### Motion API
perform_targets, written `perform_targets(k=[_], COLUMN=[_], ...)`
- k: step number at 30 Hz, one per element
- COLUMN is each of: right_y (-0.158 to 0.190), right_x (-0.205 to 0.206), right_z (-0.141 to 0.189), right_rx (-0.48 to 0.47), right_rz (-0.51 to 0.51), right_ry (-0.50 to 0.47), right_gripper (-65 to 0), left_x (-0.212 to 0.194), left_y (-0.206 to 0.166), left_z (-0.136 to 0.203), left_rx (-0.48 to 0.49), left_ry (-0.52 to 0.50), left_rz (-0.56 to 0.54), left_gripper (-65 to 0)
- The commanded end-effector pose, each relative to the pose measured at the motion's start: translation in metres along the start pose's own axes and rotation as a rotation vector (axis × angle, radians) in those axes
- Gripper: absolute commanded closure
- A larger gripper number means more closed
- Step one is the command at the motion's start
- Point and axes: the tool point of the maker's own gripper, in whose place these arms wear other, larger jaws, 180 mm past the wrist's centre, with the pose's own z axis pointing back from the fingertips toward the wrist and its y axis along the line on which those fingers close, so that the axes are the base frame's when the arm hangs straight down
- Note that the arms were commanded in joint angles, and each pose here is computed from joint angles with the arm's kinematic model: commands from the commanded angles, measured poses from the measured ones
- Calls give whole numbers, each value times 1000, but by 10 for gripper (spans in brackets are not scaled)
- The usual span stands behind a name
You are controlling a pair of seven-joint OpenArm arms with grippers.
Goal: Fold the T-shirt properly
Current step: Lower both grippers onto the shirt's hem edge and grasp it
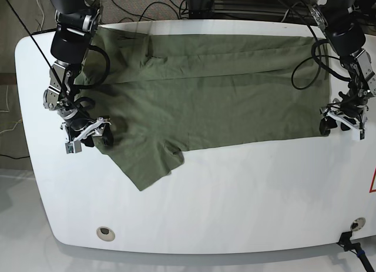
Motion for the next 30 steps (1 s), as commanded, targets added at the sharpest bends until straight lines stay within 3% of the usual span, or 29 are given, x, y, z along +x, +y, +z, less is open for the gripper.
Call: perform_targets(k=[1,3,4,8,20,25,30], right_y=[-4,-4,-4,-4,-4,-4,-4], right_x=[7,7,7,10,10,9,8], right_z=[2,2,2,1,1,1,2], right_rx=[-6,-6,-6,-5,-5,-5,-5], right_rz=[26,26,26,27,27,26,26], right_ry=[5,5,5,1,1,2,4], right_gripper=[-400,-375,-323,-1,0,0,0], left_x=[28,28,28,28,25,19,9], left_y=[5,5,5,5,5,-16,-34], left_z=[4,4,4,4,3,-7,-14], left_rx=[4,4,4,4,3,-45,-76], left_ry=[-73,-73,-73,-73,-67,-34,-26], left_rz=[-13,-13,-13,-13,-11,-52,-28], left_gripper=[-480,-480,-480,-480,-480,-480,-480])
